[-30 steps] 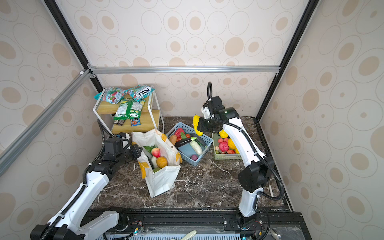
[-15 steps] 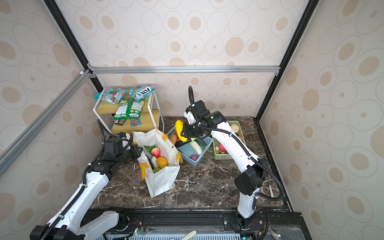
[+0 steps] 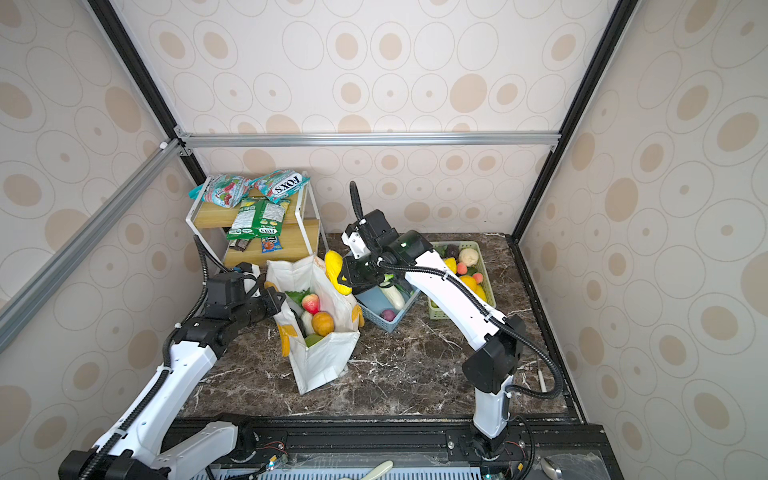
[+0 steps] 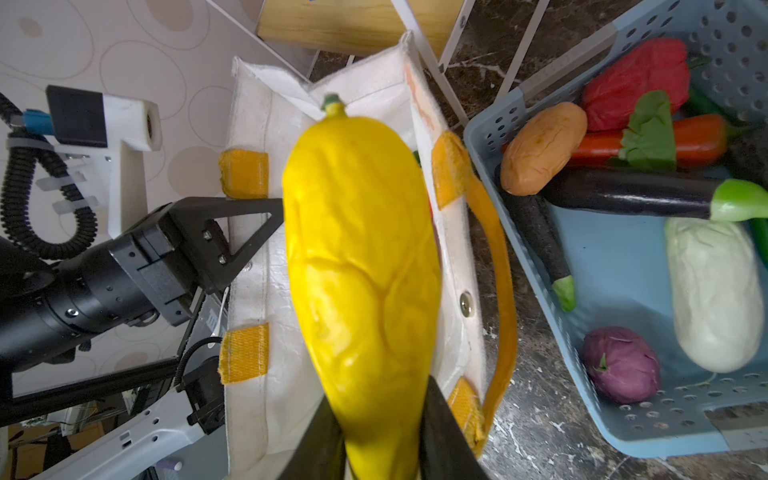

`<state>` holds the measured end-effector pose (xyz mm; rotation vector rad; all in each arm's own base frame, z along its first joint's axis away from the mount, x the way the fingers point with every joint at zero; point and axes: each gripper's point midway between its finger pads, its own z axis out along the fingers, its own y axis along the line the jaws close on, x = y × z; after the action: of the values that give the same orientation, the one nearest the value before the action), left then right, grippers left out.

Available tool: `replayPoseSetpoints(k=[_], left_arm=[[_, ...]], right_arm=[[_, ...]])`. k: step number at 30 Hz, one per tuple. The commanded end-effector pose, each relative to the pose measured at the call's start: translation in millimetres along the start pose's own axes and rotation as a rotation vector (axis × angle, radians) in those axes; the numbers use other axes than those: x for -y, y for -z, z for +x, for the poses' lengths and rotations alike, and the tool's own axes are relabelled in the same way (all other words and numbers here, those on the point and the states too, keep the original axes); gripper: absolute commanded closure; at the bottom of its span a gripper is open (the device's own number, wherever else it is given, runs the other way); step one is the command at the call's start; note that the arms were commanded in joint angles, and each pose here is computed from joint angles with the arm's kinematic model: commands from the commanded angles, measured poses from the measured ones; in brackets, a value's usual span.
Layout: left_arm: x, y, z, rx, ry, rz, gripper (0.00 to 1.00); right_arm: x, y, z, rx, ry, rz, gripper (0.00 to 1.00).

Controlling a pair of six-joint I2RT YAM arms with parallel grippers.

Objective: Place the food into the grocery bag and tie it
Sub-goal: 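Carry the yellow squash over the tote bag opening with the right gripper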

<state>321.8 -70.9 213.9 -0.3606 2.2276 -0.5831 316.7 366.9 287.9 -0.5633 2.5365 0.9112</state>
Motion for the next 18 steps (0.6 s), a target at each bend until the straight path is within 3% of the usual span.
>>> replayPoseSetpoints(k=[1, 18], left_arm=[[15, 12, -26, 0.077, -0.040, 0.031, 1.00], [14, 8, -29, 0.079, -0.042, 0.028, 1.00]], right_arm=[[-11, -14, 0, -0.020, 0.006, -0.038, 0.71], [-27, -80, 32, -0.162, 0.041, -0.068, 0.71]])
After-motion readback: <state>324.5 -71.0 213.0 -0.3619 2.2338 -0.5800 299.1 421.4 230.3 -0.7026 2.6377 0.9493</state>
